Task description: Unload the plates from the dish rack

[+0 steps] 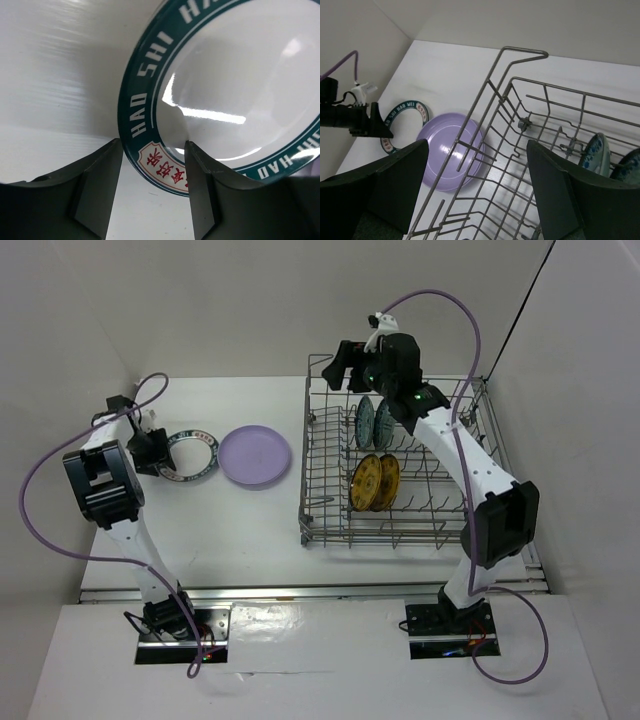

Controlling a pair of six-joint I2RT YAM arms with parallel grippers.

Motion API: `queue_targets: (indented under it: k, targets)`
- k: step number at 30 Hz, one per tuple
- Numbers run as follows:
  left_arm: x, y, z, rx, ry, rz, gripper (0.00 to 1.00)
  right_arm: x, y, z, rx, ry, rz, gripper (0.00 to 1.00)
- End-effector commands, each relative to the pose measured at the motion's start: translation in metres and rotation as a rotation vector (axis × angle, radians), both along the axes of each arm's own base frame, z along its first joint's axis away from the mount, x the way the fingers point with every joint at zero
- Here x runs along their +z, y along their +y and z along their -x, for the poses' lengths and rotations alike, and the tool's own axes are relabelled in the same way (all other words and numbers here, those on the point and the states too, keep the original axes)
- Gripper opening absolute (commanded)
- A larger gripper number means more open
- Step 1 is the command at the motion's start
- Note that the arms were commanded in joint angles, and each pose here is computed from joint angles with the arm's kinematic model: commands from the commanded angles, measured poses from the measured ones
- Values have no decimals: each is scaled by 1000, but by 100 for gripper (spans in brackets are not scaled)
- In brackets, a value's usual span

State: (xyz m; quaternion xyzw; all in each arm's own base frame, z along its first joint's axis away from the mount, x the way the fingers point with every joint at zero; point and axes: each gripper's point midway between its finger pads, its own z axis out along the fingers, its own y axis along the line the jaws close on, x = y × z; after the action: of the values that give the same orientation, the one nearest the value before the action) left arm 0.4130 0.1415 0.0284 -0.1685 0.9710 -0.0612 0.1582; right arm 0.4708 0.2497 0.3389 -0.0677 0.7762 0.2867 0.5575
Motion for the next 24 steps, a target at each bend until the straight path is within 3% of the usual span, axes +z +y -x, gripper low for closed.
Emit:
queue_targets:
  k: [1, 4, 5, 9, 12, 19, 24]
  targets:
    - [19, 21, 5, 48, 0, -86, 65, 24, -16, 13, -58, -37, 16, 86]
    - [29, 19, 5, 46, -18, -82, 65, 24, -50, -6, -211, 16, 73, 86]
    - [38, 20, 2, 46, -42, -92, 65, -7, -74, -13, -276, 126, 140, 86]
    - [63, 20, 2, 54, -82, -125, 65, -31, -138, -19, -466, 220, 278, 82]
    - [82, 12, 0, 40, -126, -153, 73, -71, -168, -21, -538, 305, 387, 80]
    - [106, -3, 7, 15, -166, -124, 74, -135, -159, -31, -484, 409, 439, 64]
    - [118, -6, 19, 11, -183, -143, 74, -171, -170, -36, -547, 481, 420, 51]
